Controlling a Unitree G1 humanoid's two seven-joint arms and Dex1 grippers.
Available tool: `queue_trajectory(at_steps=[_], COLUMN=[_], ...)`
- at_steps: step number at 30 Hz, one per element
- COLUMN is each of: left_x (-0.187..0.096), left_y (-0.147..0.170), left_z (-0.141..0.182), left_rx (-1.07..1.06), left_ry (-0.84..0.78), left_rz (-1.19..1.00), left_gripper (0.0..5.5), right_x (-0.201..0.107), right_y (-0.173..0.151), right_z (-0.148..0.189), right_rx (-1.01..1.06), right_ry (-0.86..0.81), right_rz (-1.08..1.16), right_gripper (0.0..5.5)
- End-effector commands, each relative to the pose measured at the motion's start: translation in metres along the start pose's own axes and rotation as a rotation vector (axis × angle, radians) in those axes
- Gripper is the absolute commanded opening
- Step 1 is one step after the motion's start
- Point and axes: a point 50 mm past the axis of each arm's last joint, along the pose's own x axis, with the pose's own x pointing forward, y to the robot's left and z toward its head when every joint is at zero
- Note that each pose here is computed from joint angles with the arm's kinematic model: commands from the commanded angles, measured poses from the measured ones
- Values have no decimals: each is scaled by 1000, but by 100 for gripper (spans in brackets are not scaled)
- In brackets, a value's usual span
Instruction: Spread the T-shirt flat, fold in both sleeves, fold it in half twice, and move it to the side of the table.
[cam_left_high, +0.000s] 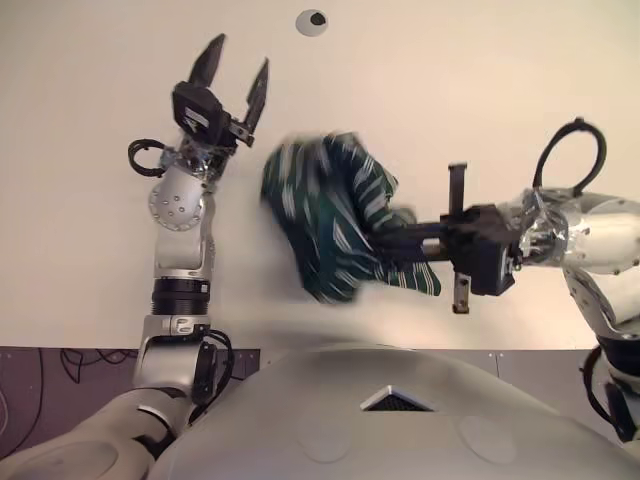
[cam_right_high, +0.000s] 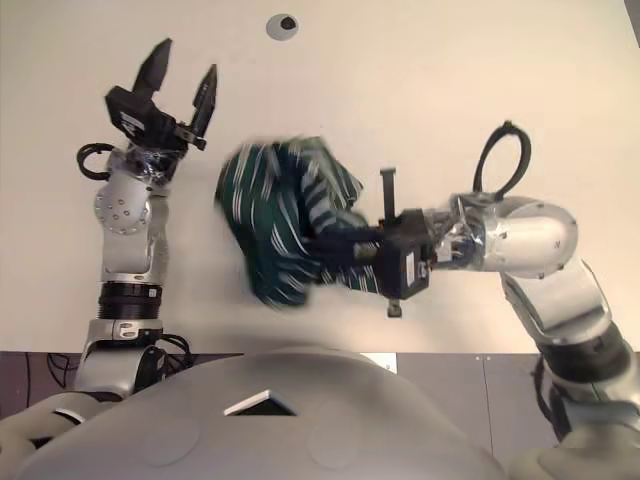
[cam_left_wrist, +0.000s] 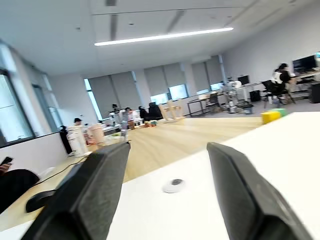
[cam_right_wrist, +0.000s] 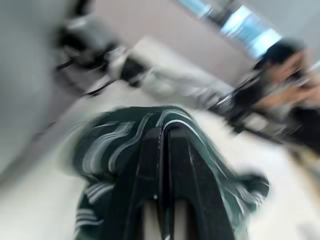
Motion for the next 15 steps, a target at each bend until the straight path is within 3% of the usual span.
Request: queue_trajectory(at_steps=[1, 5, 11, 15], left_x=[-6, -12, -17, -44], left_y=[26, 20, 2, -46], left_z=[-3, -5, -9, -18], left_rx=[27, 12, 7, 50], left_ry=[39, 51, 79, 145], left_rz=[78, 29, -84, -492], left_gripper=[283, 283, 283, 283], right_x=[-48, -78, -82, -84], right_y=[13, 13, -10, -24], right_z=[-32, -55, -50, -47], right_rx=[85, 0, -147, -176], right_ry=[334, 562, 586, 579], right_rz=[-9, -124, -268, -340], right_gripper=[2, 2, 2, 2])
